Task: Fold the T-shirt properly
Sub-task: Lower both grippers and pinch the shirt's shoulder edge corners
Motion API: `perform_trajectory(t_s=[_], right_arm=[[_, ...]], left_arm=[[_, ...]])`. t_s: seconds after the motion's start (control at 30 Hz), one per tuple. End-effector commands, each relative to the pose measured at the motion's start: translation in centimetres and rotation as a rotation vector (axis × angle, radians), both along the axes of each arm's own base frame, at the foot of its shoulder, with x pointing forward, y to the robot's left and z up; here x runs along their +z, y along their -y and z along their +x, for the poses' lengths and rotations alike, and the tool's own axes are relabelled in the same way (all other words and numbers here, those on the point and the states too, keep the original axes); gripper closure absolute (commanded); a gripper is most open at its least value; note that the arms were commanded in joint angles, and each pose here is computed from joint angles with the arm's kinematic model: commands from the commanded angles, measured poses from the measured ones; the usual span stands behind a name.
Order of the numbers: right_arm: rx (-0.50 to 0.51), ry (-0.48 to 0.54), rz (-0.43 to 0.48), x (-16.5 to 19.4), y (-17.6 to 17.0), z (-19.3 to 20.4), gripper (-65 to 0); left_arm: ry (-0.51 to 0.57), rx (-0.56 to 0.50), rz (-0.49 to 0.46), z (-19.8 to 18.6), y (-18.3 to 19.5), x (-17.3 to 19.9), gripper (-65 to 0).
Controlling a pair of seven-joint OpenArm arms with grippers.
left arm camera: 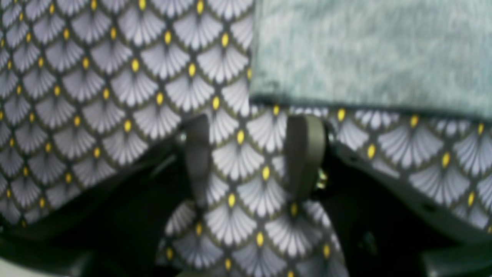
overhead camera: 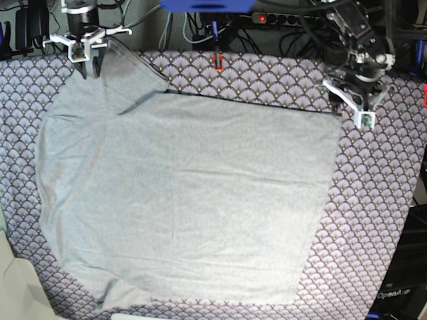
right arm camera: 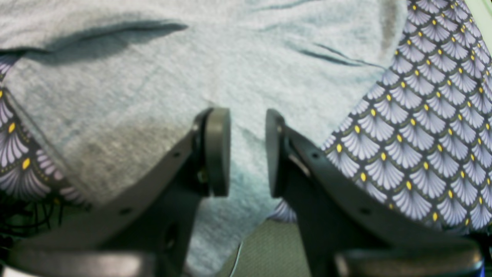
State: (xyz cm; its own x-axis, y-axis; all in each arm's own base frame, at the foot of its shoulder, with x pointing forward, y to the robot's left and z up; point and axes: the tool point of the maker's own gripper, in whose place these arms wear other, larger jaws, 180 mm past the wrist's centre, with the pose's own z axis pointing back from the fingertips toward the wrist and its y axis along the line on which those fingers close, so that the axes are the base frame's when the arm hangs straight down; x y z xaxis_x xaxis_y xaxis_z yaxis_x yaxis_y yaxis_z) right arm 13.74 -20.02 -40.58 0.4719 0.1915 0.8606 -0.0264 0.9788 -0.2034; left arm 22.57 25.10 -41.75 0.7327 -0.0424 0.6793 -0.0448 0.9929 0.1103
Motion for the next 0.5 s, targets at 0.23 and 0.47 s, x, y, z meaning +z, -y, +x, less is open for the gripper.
perform_trajectory(t_s=[0.23,0.47], right_arm=[[0.004,0.029,-0.005,0.8,0.2,0.1,-17.6],[0.0,0.026,-0.009,0.8,0.4,0.0,-17.6]], left_arm=[[0.041,0.004,-0.051,2.2,0.6,-0.4,-32.3],[0.029,0.005,-0.096,3.1,1.3,-1.5,-32.2]])
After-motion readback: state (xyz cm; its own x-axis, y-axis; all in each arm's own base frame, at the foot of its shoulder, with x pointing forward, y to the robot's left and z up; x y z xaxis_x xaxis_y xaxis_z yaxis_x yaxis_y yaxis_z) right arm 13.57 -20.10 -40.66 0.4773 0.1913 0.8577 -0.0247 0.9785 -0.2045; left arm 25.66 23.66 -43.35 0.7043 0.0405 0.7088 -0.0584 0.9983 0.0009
